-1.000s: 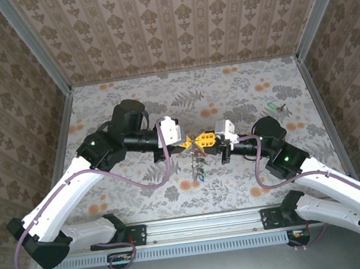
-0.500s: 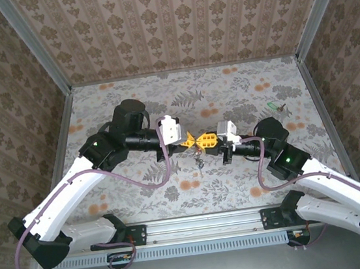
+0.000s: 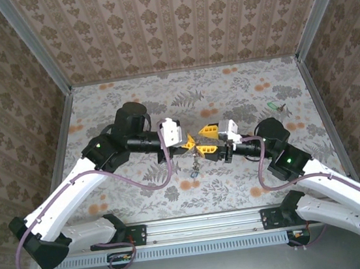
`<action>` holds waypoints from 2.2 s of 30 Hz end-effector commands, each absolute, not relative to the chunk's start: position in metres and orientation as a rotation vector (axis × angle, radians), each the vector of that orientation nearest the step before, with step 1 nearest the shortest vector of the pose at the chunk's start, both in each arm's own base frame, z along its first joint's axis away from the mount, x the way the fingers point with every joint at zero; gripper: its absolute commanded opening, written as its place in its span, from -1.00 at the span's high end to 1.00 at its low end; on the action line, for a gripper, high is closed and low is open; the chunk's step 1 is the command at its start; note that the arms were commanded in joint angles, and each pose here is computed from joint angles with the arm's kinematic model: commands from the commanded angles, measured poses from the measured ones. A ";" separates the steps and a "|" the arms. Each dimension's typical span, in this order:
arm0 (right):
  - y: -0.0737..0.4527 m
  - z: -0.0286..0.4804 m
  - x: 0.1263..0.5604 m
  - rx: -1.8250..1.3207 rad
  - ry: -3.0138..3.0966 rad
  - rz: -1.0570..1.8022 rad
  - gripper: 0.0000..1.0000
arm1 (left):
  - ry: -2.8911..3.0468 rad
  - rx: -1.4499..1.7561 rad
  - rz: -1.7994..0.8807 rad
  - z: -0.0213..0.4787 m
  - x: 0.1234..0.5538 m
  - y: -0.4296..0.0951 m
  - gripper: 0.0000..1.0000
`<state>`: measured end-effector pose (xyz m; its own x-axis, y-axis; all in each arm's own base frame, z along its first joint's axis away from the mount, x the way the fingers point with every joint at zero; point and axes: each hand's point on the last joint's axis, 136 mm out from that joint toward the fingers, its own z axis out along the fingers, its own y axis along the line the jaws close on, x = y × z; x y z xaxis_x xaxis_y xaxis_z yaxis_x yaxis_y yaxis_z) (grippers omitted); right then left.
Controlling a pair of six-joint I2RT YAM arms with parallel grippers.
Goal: Put the keys on the keyring
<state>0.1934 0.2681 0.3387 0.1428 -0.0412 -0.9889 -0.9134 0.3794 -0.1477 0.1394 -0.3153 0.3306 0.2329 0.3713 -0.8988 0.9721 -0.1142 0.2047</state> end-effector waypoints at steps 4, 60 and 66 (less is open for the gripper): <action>0.232 0.346 0.225 -0.792 1.466 0.697 -0.10 | 1.268 1.566 -0.864 0.338 0.144 -0.303 1.00; -0.080 0.066 0.470 0.490 2.813 0.147 -0.31 | 1.210 1.336 -1.065 0.358 0.130 -0.282 1.00; -0.091 0.069 0.477 0.637 2.720 0.129 -0.49 | 1.175 1.332 -1.083 0.365 0.123 -0.279 1.00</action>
<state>0.4662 -0.0863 0.0454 -0.9030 0.3578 -0.2377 0.3421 0.9337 0.1057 0.1333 -0.2820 0.3448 0.0781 0.1551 -0.9848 0.9965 0.0168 0.0817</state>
